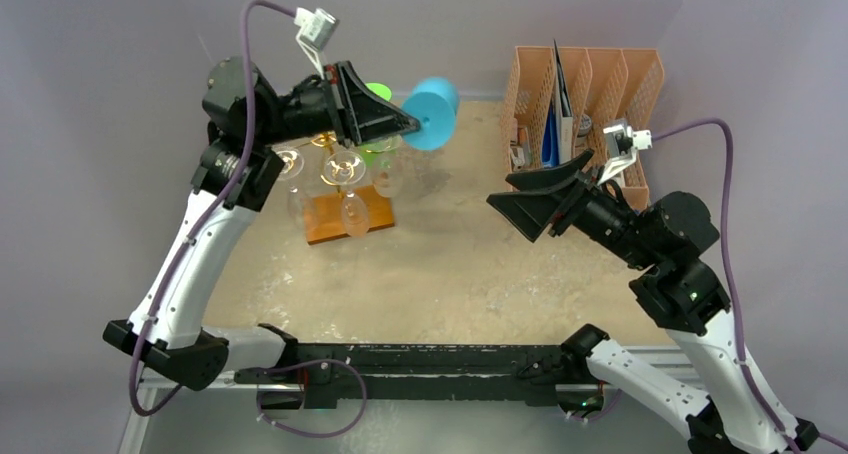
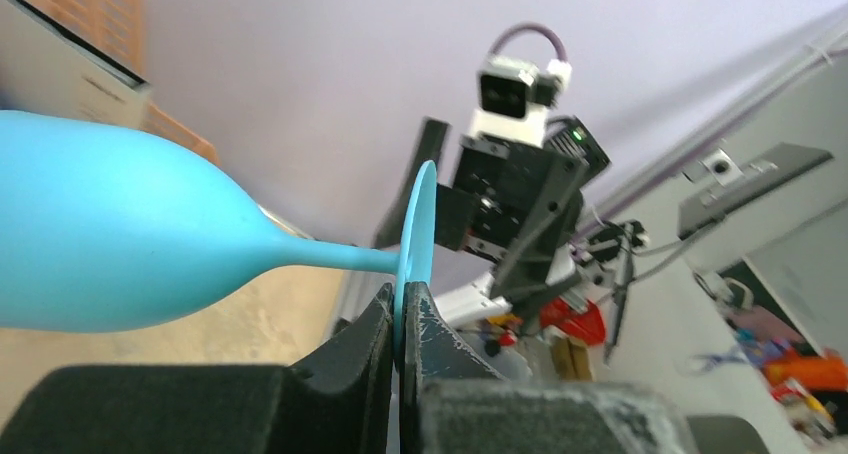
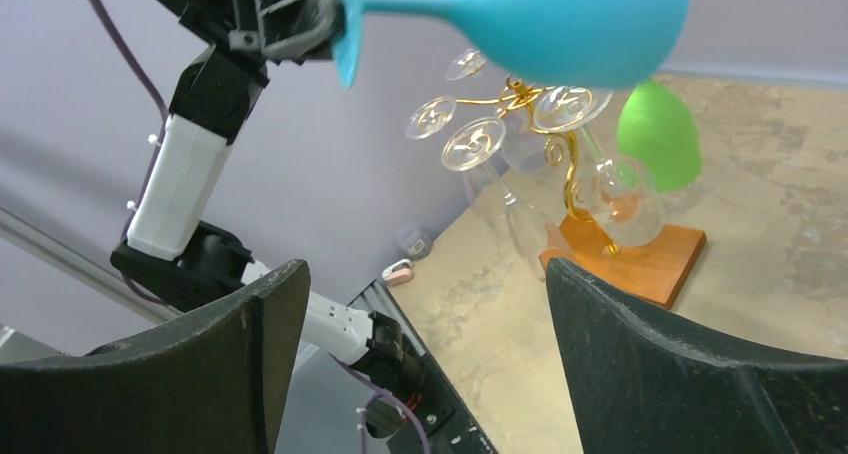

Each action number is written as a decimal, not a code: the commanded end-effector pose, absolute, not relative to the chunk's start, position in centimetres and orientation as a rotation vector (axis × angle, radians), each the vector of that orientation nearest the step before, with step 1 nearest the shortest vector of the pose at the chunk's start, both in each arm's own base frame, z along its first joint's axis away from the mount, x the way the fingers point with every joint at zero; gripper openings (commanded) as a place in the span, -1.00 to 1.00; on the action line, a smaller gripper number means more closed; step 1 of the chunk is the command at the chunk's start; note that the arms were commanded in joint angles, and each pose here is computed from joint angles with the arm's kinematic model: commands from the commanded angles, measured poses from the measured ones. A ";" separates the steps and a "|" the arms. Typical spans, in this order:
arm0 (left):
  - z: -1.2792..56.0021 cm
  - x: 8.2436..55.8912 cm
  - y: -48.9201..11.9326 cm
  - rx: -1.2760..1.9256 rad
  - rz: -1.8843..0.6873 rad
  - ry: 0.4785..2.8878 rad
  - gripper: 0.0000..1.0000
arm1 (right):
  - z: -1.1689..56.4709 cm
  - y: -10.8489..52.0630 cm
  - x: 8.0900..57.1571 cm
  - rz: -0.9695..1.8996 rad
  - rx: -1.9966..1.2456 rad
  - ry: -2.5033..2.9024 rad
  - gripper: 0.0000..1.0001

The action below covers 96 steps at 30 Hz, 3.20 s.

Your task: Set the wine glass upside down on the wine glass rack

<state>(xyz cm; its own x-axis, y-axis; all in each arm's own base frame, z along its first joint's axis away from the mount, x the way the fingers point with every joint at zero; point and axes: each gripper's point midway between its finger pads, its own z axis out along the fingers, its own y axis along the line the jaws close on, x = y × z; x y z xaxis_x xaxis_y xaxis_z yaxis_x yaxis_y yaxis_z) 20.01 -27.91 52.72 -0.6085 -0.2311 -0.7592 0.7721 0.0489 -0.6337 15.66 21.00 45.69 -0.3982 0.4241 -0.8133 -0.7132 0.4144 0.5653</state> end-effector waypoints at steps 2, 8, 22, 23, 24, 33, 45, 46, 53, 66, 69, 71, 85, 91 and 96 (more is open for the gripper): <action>57.2 24.4 -23.4 0.492 -1.472 1.427 -1.00 | 46.4 20.6 16.0 1.213 -0.291 1.468 0.79; 58.9 31.2 -18.0 0.311 -1.300 1.422 -1.00 | 46.0 21.7 15.7 1.247 -0.351 1.485 0.77; 51.9 39.5 -5.3 -0.141 -1.179 1.519 -1.00 | 44.7 22.8 16.5 1.273 -0.354 1.533 0.75; 51.4 39.6 -4.9 -0.157 -1.186 1.528 -1.00 | 44.5 22.8 16.6 1.273 -0.353 1.537 0.75; 50.8 39.8 -4.5 -0.178 -1.195 1.539 -1.00 | 44.5 22.9 16.7 1.274 -0.352 1.540 0.75; 47.3 40.2 -3.8 -0.318 -1.334 1.640 -1.00 | 44.4 22.4 17.1 1.256 -0.301 1.543 0.72; 45.2 40.5 -3.1 -0.527 -1.345 1.664 -1.00 | 45.1 21.9 16.7 1.253 -0.297 1.512 0.71; 45.0 40.6 -3.1 -0.535 -1.346 1.666 -1.00 | 45.1 21.9 16.7 1.255 -0.295 1.515 0.71; 43.2 41.0 -3.4 -0.557 -1.421 1.720 -1.00 | 45.1 21.9 16.6 1.253 -0.296 1.513 0.71; 41.6 40.1 -3.6 -0.591 -1.388 1.788 -1.00 | 45.8 22.5 16.2 1.305 -0.328 1.480 0.70; 41.8 39.7 -3.8 -0.579 -1.398 1.793 -1.00 | 45.8 22.4 16.0 1.306 -0.330 1.479 0.70; 41.8 39.5 -4.0 -0.570 -1.408 1.797 -1.00 | 45.8 22.4 16.0 1.303 -0.331 1.483 0.70; 42.3 38.7 -5.0 -0.496 -1.497 1.785 -1.00 | 45.2 22.7 16.3 1.300 -0.332 1.504 0.70; 42.8 38.2 -6.6 -0.401 -1.532 1.794 -1.00 | 45.2 22.7 16.3 1.301 -0.332 1.507 0.70; 42.6 38.1 -7.3 -0.367 -1.524 1.812 -1.00 | 45.1 22.7 16.2 1.298 -0.342 1.516 0.70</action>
